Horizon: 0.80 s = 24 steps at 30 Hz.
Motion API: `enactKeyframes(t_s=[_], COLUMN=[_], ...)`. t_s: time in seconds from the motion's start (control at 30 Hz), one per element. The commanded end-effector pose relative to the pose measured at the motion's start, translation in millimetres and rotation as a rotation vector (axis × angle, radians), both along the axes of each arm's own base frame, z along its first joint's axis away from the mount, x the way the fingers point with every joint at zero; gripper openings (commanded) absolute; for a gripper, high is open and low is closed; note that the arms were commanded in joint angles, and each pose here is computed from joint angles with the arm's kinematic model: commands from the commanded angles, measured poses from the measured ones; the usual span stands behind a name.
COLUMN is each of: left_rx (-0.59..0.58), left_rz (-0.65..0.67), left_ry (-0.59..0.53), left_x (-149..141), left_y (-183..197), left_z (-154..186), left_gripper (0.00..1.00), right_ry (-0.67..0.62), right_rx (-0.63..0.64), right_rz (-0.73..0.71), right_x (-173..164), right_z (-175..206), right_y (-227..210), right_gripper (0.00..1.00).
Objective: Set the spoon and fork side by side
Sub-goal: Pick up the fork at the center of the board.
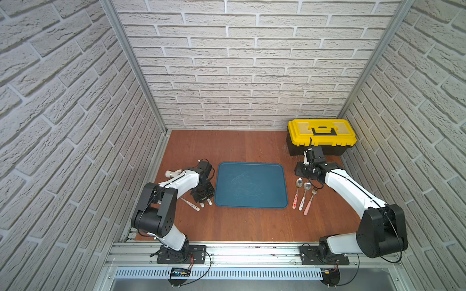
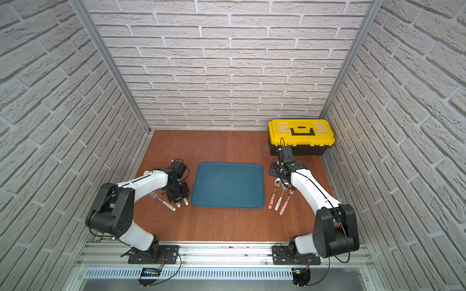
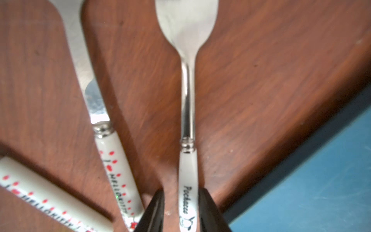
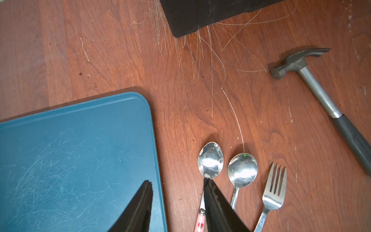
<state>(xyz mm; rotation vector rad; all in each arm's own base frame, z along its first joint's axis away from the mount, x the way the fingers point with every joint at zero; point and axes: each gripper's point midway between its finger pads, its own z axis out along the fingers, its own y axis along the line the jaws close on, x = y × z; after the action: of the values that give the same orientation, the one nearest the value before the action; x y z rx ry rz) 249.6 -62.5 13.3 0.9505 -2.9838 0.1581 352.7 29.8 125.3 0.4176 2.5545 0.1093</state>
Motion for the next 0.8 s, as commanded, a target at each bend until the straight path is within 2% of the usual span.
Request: enactKeyframes(t_s=[0.0, 0.3, 0.57, 0.77], left_rx=[0.056, 0.091, 0.091, 0.091], left_rz=[-0.008, -0.037, -0.070, -0.137], left_ry=[0.041, 0.019, 0.014, -0.030], left_x=[-10, -9, -3, 13], left_y=[11, 16, 14, 4], left_z=[-3, 7, 7, 17], left_gripper=[0.29, 0.19, 0.19, 0.17], right_ry=[-0.012, -0.011, -0.017, -0.016], right_rx=[0.009, 0.017, 0.020, 0.021], right_rz=[0.006, 0.005, 0.006, 0.007], right_x=[3, 4, 5, 5], right_z=[-2, -3, -1, -1], right_y=[5, 6, 6, 6], right_gripper=[0.46, 0.46, 0.46, 0.45])
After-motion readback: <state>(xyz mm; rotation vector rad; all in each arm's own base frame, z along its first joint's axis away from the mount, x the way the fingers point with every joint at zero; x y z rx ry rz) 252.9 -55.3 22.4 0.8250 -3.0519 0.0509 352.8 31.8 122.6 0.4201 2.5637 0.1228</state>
